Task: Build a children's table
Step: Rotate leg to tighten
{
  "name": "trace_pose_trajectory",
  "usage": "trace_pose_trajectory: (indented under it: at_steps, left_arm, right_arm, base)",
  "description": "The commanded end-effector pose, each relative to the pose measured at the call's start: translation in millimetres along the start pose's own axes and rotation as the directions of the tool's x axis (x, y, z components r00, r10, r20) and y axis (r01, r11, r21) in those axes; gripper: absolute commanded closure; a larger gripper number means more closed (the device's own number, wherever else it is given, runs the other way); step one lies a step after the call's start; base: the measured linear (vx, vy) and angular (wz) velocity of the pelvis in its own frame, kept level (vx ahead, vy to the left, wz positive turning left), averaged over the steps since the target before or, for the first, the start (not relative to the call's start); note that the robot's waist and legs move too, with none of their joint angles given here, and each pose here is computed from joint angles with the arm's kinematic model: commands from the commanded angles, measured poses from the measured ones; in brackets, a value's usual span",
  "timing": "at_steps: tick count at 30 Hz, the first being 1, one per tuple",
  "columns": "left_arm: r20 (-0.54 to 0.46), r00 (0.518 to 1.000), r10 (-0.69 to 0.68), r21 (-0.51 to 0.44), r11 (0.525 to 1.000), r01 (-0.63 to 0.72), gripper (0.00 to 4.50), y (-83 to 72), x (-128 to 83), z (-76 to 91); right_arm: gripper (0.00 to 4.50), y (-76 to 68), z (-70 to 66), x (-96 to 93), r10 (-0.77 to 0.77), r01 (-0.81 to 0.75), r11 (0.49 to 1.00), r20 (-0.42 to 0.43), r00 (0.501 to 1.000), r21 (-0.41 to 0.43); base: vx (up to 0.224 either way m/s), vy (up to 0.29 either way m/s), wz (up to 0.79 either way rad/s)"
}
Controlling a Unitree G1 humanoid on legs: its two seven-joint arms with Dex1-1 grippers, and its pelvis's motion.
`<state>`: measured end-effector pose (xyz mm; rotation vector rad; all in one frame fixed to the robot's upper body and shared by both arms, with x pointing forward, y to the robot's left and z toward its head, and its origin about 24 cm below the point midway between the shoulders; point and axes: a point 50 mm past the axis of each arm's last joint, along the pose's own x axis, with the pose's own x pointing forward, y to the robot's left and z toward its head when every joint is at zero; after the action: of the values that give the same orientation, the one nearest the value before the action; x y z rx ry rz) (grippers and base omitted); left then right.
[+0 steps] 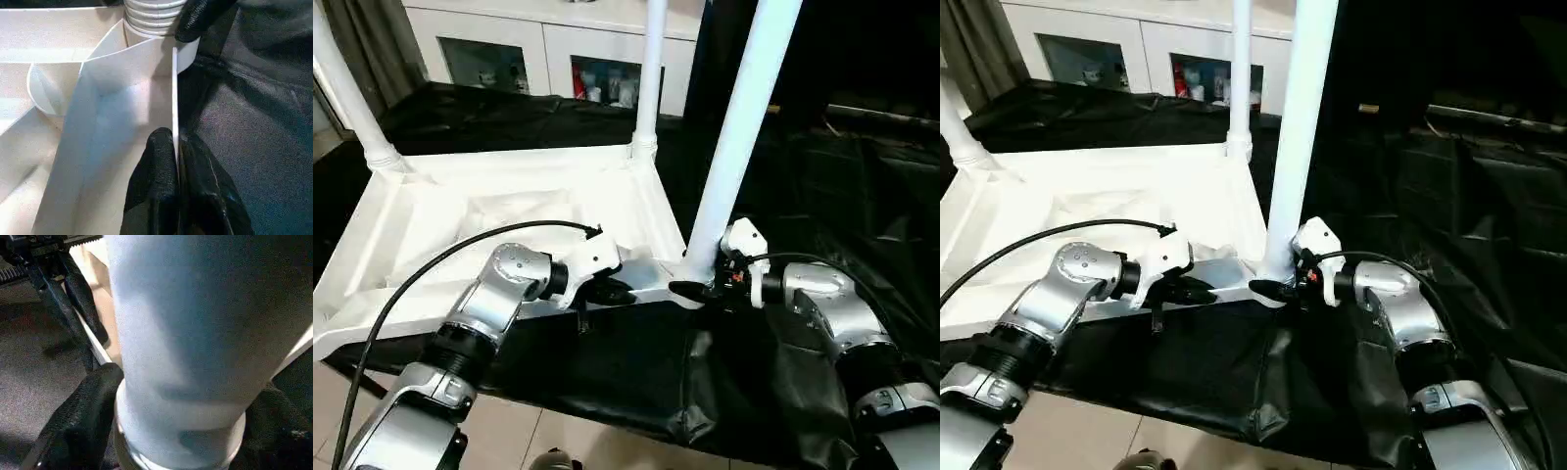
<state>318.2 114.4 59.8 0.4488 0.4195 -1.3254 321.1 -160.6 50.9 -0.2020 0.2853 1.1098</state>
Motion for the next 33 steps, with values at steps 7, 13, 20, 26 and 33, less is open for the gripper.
trace_pose_trajectory:
  at_steps: [7, 13, 20, 26, 33]
  left_arm:
    - [0.140, 0.990, -0.036, 0.050, 0.998, 0.029, 4.50, -2.2, 4.0, 25.9]
    - [0.110, 0.994, -0.012, 0.029, 1.000, 0.009, 4.50, -0.6, 4.6, 20.7]
    - [0.027, 0.941, 0.337, -0.160, 0.931, -0.328, 4.50, 27.9, 25.4, 18.8]
    - [-0.009, 0.884, 0.468, -0.228, 0.859, -0.457, 4.50, 34.9, 45.6, 28.6]
    - [0.005, 0.905, 0.425, -0.166, 0.893, -0.418, 4.50, 31.2, 54.0, 33.6]
  right_arm:
    - [1.75, 4.2, 0.1, 4.3, 0.031, -0.031, 1.000, -0.008, 0.999, -0.003]
    - [1.76, -5.0, -7.1, 9.4, -0.129, 0.130, 0.991, -0.022, 0.991, 0.037]
    - [1.77, -23.9, -33.5, 23.3, -0.598, 0.623, 0.725, -0.179, 0.781, 0.293]
    - [1.77, -21.0, -32.7, 43.4, -0.750, 0.782, 0.511, -0.260, 0.608, 0.357]
    - [1.77, -21.0, -16.8, 56.6, -0.765, 0.770, 0.535, -0.187, 0.616, 0.347]
  base:
    - [0.000, 0.000, 0.00]
    - [0.000, 0.000, 0.00]
    - [0.000, 0.000, 0.00]
    - [0.000, 0.000, 0.00]
    - [0.000, 0.000, 0.00]
